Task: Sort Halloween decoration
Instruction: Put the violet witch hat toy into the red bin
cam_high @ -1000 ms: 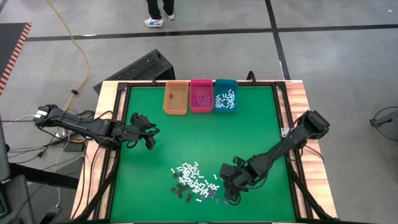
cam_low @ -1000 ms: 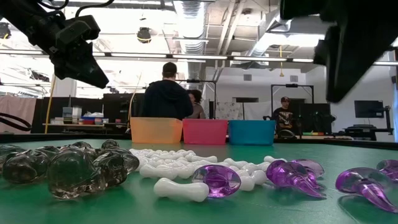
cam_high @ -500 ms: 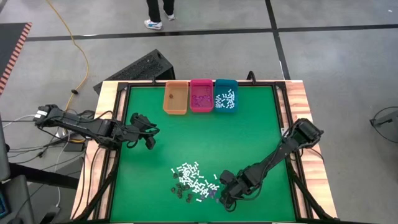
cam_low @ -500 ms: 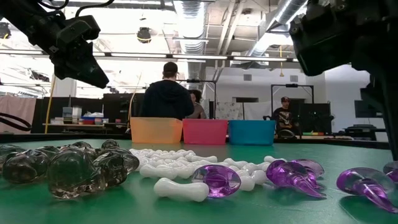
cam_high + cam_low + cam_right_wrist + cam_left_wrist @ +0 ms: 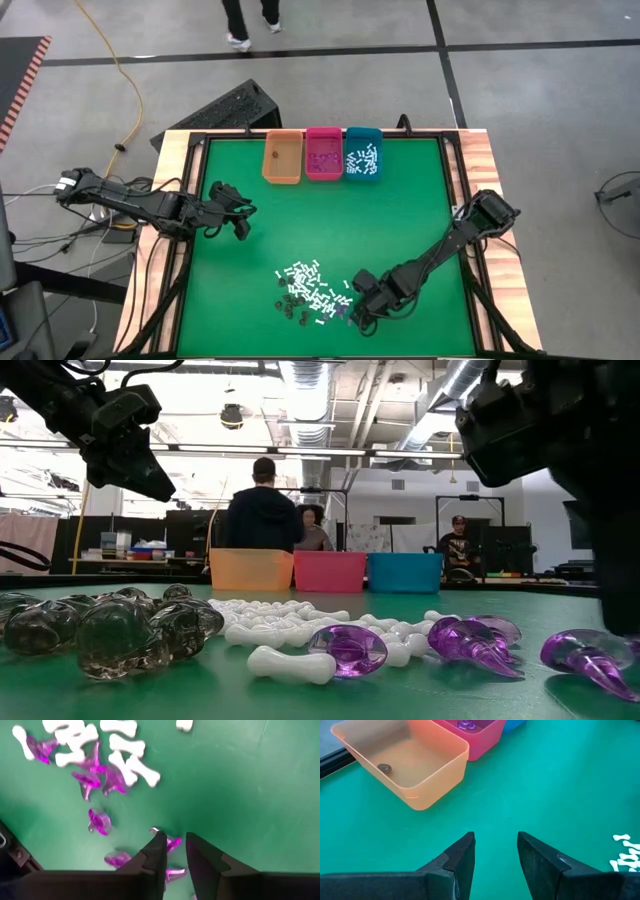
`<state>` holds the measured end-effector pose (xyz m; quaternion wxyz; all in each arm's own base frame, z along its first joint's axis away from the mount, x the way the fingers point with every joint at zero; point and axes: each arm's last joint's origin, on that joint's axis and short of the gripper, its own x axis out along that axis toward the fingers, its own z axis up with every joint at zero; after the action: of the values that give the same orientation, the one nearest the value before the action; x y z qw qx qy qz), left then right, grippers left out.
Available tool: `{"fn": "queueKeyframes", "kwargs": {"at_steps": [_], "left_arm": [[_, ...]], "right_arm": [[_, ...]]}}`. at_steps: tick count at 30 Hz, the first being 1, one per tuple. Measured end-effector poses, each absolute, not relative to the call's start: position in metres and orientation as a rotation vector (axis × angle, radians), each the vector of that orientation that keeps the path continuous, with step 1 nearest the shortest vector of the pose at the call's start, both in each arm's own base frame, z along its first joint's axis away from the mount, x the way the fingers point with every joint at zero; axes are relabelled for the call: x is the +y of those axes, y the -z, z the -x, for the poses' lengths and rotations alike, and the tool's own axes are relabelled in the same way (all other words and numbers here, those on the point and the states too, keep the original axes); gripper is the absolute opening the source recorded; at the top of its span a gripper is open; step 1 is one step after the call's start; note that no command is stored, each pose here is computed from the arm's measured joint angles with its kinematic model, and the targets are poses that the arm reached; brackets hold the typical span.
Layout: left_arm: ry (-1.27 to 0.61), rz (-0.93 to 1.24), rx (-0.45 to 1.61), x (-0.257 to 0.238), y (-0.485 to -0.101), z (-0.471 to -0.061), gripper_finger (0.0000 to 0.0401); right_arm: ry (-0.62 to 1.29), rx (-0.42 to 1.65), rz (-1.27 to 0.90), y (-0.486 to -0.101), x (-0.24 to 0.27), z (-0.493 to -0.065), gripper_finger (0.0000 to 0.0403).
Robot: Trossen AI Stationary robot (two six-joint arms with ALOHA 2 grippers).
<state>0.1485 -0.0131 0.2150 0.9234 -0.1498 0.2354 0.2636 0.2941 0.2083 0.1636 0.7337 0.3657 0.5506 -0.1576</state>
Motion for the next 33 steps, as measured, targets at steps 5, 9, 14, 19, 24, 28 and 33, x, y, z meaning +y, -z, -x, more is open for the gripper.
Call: {"fn": "queueKeyframes", "kwargs": {"at_steps": [5, 9, 14, 19, 24, 28, 33], "left_arm": [[-0.541, 0.309, 0.483, -0.013, -0.215, -0.149, 0.0138], [-0.542, 0.310, 0.483, -0.013, -0.215, -0.149, 0.0138], [-0.542, 0.310, 0.483, -0.013, -0.215, -0.149, 0.0138], [-0.541, 0.302, 0.485, -0.013, -0.215, -0.149, 0.0138], [-0.541, 0.299, 0.485, -0.013, -0.215, -0.148, 0.0138], [-0.541, 0.299, 0.485, -0.013, -0.215, -0.148, 0.0138], [-0.543, 0.299, 0.493, -0.013, -0.214, -0.148, 0.0138]], "right_arm": [[0.344, 1.220, -0.810, -0.164, 0.209, -0.294, 0.0085], [0.341, 1.224, -0.803, -0.163, 0.208, -0.294, 0.0060], [0.358, 1.236, -0.780, -0.163, 0.203, -0.294, 0.0016], [0.366, 1.200, -0.692, -0.162, 0.191, -0.301, 0.0021], [0.377, 1.198, -0.575, -0.164, 0.169, -0.308, 0.0017], [0.337, 1.207, -0.536, -0.171, 0.158, -0.311, 0.0026], [0.259, 1.284, -0.720, -0.188, 0.169, -0.300, 0.0077]]}}
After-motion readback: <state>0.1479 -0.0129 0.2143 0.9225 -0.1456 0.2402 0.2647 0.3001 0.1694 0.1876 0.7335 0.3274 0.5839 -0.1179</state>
